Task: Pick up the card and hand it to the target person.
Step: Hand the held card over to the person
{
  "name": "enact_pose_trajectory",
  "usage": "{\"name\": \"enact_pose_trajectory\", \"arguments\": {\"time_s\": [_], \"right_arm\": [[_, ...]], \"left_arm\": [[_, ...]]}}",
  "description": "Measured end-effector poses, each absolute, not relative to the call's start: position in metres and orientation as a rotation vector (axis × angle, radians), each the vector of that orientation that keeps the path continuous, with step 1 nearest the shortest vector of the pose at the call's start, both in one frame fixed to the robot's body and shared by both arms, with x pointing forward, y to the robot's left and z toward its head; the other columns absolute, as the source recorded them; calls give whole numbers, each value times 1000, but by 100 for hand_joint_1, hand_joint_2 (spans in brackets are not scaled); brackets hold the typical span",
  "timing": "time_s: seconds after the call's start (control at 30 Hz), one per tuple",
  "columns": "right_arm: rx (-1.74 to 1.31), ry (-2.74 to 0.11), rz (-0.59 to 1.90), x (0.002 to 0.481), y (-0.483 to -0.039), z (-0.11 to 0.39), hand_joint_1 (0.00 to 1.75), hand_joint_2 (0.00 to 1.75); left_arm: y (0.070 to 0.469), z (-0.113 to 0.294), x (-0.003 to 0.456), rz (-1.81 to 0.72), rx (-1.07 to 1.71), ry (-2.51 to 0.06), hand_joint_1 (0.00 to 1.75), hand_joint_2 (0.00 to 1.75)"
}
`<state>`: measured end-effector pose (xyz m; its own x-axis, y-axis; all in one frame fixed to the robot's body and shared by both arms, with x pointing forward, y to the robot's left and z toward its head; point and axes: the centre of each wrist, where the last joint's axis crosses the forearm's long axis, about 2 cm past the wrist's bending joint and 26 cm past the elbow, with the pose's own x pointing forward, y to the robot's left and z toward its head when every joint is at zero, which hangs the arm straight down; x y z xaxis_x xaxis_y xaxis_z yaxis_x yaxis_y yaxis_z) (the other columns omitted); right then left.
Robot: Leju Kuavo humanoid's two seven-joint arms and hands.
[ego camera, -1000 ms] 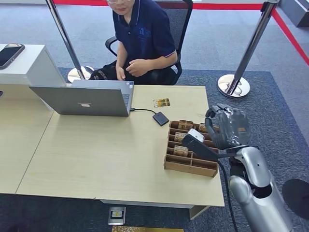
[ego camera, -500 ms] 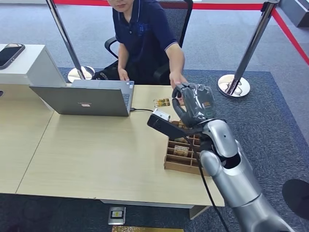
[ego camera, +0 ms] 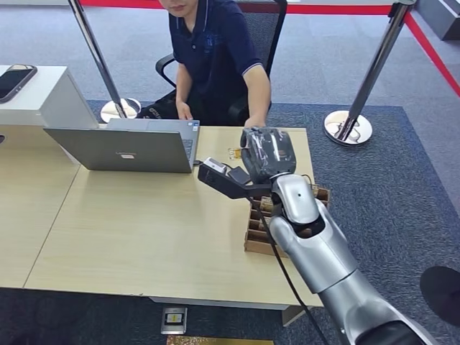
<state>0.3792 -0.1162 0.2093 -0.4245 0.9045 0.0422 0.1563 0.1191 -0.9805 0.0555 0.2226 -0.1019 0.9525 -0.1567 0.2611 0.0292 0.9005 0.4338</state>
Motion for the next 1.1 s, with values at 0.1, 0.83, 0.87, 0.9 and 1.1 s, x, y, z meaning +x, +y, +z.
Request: {"name": "enact_pose_trajectory", "arguments": {"time_s": [0.1, 0.83, 0.87, 0.9, 1.1], "right_arm": [[-1059, -1673, 1377, 381, -117, 204, 26, 175], [-1264, -1697, 1226, 368, -141, 191, 0, 0], [-1292, -1700, 1194, 364, -147, 190, 0, 0], [-1320, -1703, 1159, 359, -155, 189, 0, 0], [-1496, -1703, 832, 318, -215, 175, 0, 0]], "left_arm": [[223, -102, 55, -99, 440, -298, 0, 0], [222, -102, 55, -85, 443, -273, 0, 0], [222, -102, 54, -81, 443, -268, 0, 0], [222, -102, 54, -76, 445, -264, 0, 0], [219, -102, 51, -57, 445, -251, 0, 0]]}}
